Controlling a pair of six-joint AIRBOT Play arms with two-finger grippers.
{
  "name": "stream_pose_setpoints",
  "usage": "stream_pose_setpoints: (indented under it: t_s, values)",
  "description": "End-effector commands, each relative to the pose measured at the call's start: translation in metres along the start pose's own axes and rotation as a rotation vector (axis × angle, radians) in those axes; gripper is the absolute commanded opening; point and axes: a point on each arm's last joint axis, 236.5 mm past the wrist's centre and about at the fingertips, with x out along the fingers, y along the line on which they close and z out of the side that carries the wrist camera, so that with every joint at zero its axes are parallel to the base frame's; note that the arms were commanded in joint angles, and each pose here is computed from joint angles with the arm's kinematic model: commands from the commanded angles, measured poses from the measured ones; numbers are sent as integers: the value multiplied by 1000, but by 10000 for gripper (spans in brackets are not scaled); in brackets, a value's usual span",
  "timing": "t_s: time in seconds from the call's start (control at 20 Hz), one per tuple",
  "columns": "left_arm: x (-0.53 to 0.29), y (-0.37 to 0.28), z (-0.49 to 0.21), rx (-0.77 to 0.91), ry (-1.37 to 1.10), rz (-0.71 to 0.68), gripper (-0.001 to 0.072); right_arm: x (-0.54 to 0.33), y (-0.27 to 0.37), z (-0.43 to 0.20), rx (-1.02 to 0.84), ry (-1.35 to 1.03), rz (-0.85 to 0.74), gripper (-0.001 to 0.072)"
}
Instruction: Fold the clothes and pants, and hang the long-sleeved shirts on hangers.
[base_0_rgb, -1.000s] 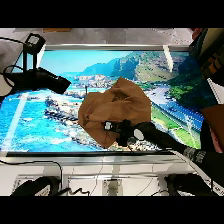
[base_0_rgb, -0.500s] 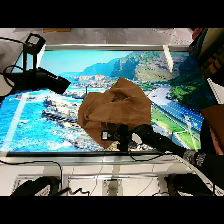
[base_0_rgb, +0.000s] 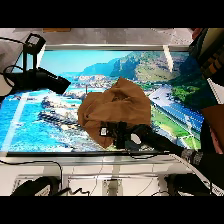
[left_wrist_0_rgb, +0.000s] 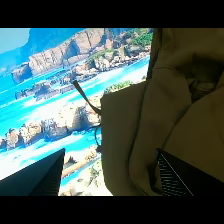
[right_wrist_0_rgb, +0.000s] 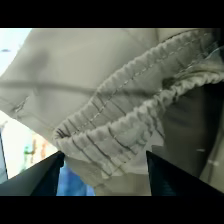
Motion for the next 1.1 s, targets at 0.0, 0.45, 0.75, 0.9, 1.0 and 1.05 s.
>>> stream_pose_setpoints:
  t_s: [0.0, 0.45, 0.75, 0.9, 1.0, 1.05]
  values:
    - [0, 0, 0, 0, 1, 0, 641, 4, 5, -5, 7, 21, 21, 597]
    - [0, 0, 0, -1, 1, 0, 641, 5, -2, 1, 8, -5, -9, 680]
    - [0, 0, 0, 0, 0, 0, 641, 4, -18, 14, 14, -64, -76, 527]
    - [0, 0, 0, 0, 0, 0, 641, 3, -18, 15, 14, -68, -78, 345]
    - [0, 0, 0, 0, 1, 0, 641, 3, -13, 11, 14, -50, -57, 326]
    - [0, 0, 0, 0, 1, 0, 641, 4, -8, 7, 14, -30, -33, 288]
